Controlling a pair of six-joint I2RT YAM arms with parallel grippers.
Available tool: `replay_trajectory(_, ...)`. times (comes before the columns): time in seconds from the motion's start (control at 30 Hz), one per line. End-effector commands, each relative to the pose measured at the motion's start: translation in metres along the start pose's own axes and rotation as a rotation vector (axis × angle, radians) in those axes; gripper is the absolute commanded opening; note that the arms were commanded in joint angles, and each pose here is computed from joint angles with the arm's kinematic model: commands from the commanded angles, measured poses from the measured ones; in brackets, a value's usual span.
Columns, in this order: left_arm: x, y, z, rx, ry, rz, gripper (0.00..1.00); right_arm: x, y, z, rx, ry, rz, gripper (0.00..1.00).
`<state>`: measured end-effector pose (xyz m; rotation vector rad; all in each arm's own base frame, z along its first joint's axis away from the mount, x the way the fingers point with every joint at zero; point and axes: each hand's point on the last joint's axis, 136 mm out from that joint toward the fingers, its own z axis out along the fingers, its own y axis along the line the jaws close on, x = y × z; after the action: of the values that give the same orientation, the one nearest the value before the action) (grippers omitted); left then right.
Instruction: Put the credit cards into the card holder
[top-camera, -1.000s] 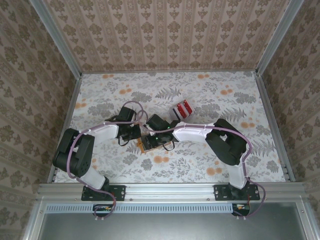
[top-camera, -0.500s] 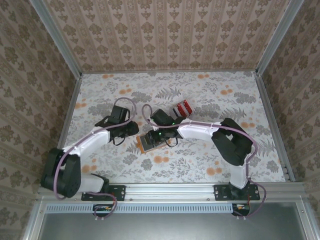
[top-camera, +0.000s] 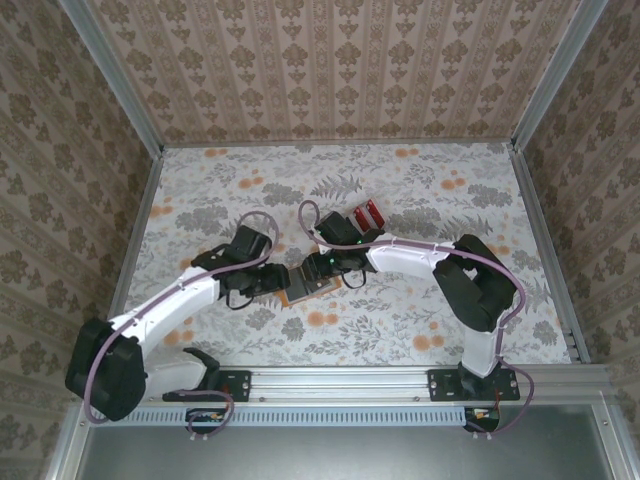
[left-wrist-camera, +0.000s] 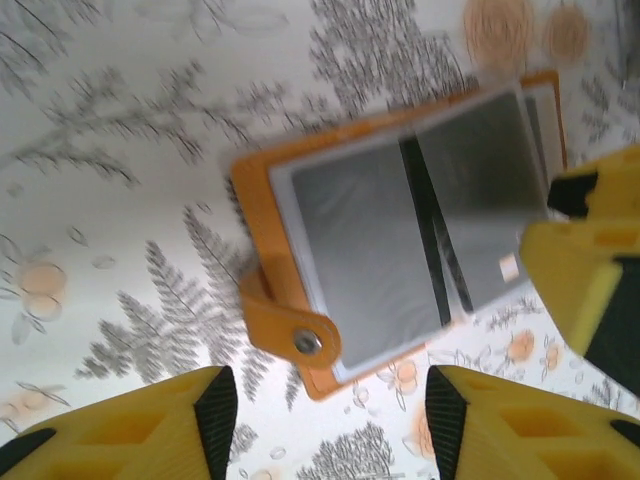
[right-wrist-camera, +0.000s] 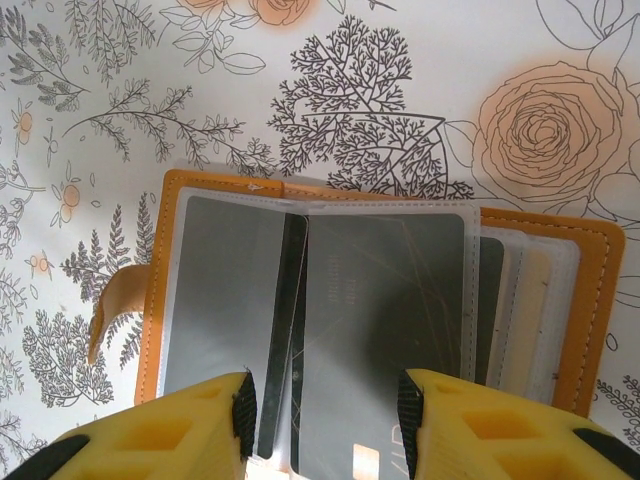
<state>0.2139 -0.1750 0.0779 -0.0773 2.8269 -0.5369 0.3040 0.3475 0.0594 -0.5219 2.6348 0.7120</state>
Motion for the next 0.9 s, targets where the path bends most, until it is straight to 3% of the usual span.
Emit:
replay_trajectory(0.0, 0.010, 0.014, 0.014, -0.088, 0.055, -0.033, 0.57, -0.007, 0.001, -0.008, -0.004, -0.029, -0.009, 0.44)
replay_trajectory(0.2, 0.001, 0.014, 0.031, -0.158, 0.081, 0.009, 0.56, -0.002, -0.001, -0.008, -0.010, -0.023, -0.006, 0.44)
replay_trajectory(0.3, -0.004, 0.015, 0.034, -0.184, 0.084, 0.024, 0.49, 0.000, -0.003, -0.008, -0.009, -0.024, -0.001, 0.44)
replay_trajectory(0.6, -0.017, 0.014, 0.032, -0.187, 0.043, 0.043, 0.02, 0.003, 0.003, -0.008, -0.034, -0.002, -0.022, 0.45)
replay_trajectory(0.87, -0.029, 0.005, 0.021, -0.137, -0.035, 0.033, 0.00, 0.005, 0.025, 0.000, -0.104, 0.032, -0.049, 0.43)
